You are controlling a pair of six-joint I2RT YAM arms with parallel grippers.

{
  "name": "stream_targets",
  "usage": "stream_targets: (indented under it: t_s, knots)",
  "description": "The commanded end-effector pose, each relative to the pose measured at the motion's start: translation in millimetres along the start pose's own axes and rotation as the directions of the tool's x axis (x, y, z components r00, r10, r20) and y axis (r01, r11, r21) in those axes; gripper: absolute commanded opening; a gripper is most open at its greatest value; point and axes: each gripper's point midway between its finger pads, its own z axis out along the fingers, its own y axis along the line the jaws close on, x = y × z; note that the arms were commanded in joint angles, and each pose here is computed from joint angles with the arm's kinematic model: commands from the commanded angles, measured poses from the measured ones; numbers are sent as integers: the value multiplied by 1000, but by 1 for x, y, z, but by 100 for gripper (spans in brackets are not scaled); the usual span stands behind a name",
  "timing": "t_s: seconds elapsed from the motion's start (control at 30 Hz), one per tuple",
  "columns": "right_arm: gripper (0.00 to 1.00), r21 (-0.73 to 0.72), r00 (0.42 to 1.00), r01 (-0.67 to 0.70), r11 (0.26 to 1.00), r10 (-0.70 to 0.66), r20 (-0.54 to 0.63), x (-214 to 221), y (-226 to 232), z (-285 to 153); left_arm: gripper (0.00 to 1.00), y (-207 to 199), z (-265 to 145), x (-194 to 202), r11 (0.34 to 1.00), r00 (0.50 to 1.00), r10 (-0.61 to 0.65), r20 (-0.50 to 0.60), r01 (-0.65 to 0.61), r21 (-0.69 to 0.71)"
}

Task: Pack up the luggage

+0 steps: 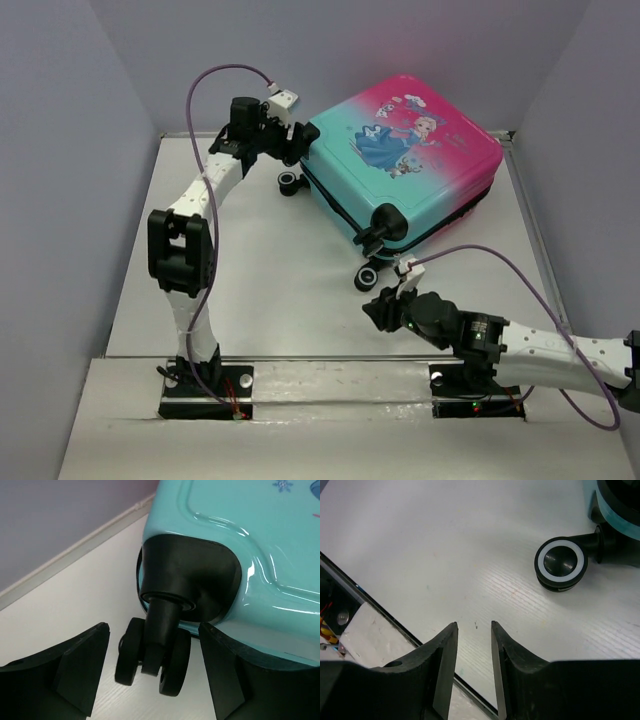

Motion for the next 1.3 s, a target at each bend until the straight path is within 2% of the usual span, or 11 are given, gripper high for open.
stream_targets:
  t_s: [0.0, 0.1, 0.17, 0.23, 0.3, 0.47, 0.5, 0.7, 0.9, 1.2, 1.27]
  knots:
    - [44, 20, 995, -50, 999, 48, 91, -28, -1, -9, 75, -22, 12, -7, 997, 998, 59, -21, -58, 48]
    - [46, 57, 994, -63, 996, 58, 96, -30, -11, -13, 66, -21, 19, -4, 998, 998, 50, -30, -49, 41]
    - [47, 91, 993, -73, 993, 64, 101, -31, -19, -16, 51, -18, 23, 0, 999, 998, 45, -39, -44, 19]
    - [47, 111, 992, -82, 990, 70, 105, -33, -25, -17, 21, -15, 25, 2, 999, 998, 43, -45, -43, 0]
    - [47, 138, 991, -93, 986, 79, 105, -36, -35, -15, 6, -11, 25, 6, 999, 998, 37, -54, -38, -25]
    - [46, 211, 985, -147, 966, 122, 124, -59, -72, -6, 6, 3, -6, 2, 984, 1000, -21, 20, 24, -177]
    - [46, 228, 983, -156, 961, 127, 136, -66, -84, -5, 6, 6, -9, 25, 977, 998, -57, -3, 56, -204]
    - [46, 228, 981, -154, 961, 121, 153, -98, -101, 7, 6, 15, -56, 54, 877, 966, -254, 52, 252, -410]
    - [46, 90, 981, -74, 993, 56, 188, -120, -88, 23, 6, -11, -122, 14, 834, 918, -343, 197, 395, -387]
    - [43, 45, 975, -56, 997, 45, 216, -128, -102, 27, 6, -47, -201, -21, 844, 892, -340, 298, 429, -322]
    - [44, 32, 971, -65, 997, 56, 232, -119, -103, 27, 19, -47, -207, -18, 839, 898, -342, 276, 424, -341]
